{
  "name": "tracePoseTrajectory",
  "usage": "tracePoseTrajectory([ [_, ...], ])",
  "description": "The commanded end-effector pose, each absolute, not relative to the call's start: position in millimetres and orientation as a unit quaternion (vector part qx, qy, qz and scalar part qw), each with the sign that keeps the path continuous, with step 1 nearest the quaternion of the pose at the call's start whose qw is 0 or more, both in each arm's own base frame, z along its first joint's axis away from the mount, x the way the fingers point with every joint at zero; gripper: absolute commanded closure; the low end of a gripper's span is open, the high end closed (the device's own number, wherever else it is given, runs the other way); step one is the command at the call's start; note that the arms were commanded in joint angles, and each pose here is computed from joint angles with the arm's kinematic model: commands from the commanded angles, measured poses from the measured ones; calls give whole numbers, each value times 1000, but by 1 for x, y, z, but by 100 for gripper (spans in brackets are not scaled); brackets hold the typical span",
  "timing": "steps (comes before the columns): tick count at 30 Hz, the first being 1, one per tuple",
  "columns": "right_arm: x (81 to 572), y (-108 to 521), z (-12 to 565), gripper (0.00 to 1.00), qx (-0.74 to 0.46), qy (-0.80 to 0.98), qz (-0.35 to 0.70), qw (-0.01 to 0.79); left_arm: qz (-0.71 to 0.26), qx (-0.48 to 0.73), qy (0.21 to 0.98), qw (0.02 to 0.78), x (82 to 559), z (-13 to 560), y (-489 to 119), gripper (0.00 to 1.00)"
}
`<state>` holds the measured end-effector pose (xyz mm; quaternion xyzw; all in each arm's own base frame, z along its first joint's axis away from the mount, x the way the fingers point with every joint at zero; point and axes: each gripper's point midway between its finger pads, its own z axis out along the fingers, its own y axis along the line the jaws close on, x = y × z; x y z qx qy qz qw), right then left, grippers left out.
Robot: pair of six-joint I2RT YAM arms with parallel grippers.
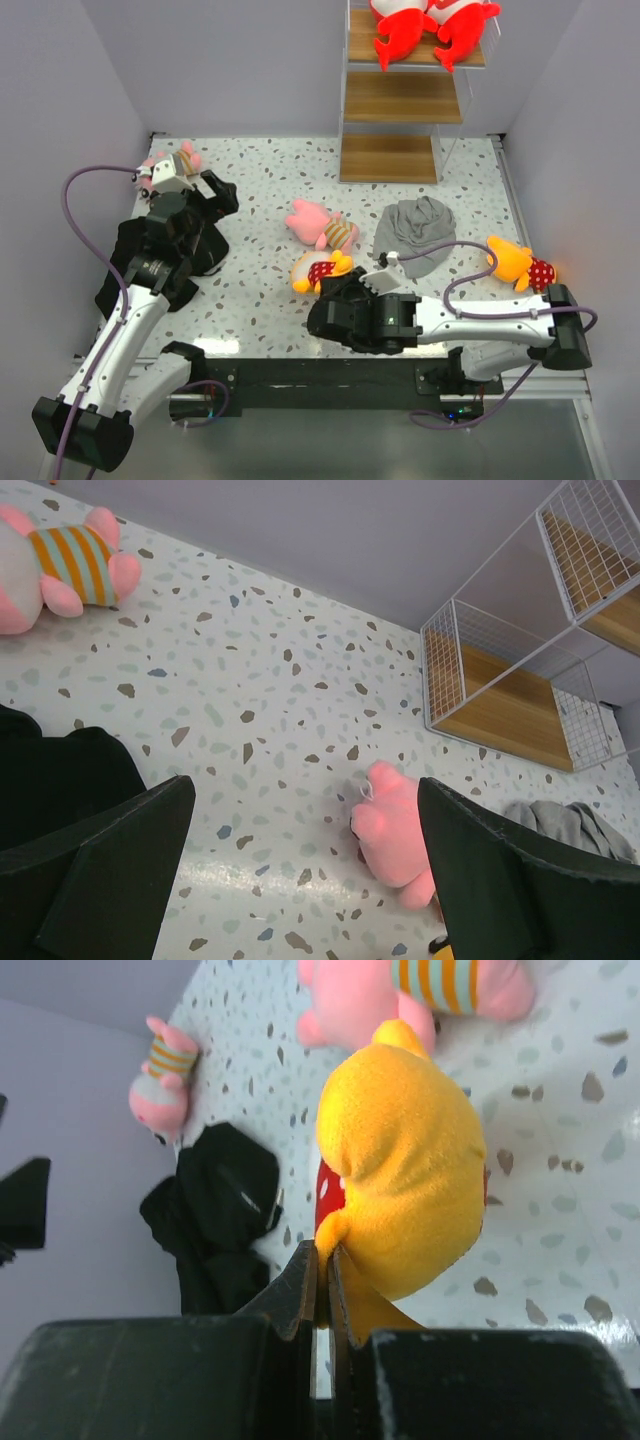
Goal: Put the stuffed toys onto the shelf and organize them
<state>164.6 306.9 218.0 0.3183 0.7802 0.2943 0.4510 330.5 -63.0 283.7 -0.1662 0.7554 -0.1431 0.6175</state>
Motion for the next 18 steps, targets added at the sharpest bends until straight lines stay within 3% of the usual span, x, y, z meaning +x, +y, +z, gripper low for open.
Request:
tracePoseTrajectory([
  [1,206,252,275,100,340,714,253,556,-129,-172,741,636,333,291,-55,2],
  [9,268,188,365,100,380,617,247,643,-130,-171,744,632,335,288,-57,2],
  [14,298,151,396,100,404,584,201,675,-135,-168,744,632,334,289,-58,2],
  [18,320,139,425,100,426,543,223,688,-140,-166,744,632,334,289,-60,2],
])
